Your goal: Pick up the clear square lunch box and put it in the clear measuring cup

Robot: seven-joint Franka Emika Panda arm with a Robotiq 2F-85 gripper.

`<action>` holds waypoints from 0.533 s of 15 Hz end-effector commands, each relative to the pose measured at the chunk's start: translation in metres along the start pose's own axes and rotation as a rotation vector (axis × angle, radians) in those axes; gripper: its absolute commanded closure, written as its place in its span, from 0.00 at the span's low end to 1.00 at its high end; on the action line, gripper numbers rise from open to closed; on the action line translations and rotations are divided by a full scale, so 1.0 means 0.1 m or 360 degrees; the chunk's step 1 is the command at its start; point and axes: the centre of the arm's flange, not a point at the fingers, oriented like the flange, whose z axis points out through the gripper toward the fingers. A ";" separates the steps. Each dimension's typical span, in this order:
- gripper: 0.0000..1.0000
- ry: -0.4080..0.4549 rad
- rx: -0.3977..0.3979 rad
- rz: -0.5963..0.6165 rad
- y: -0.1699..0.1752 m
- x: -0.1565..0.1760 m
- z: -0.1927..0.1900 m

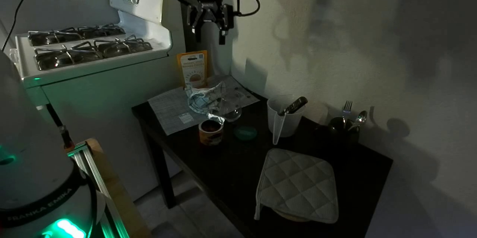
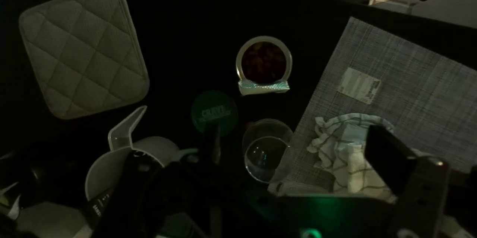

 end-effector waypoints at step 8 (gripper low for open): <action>0.00 0.0283 -0.0066 0.0069 -0.03 0.27 0.12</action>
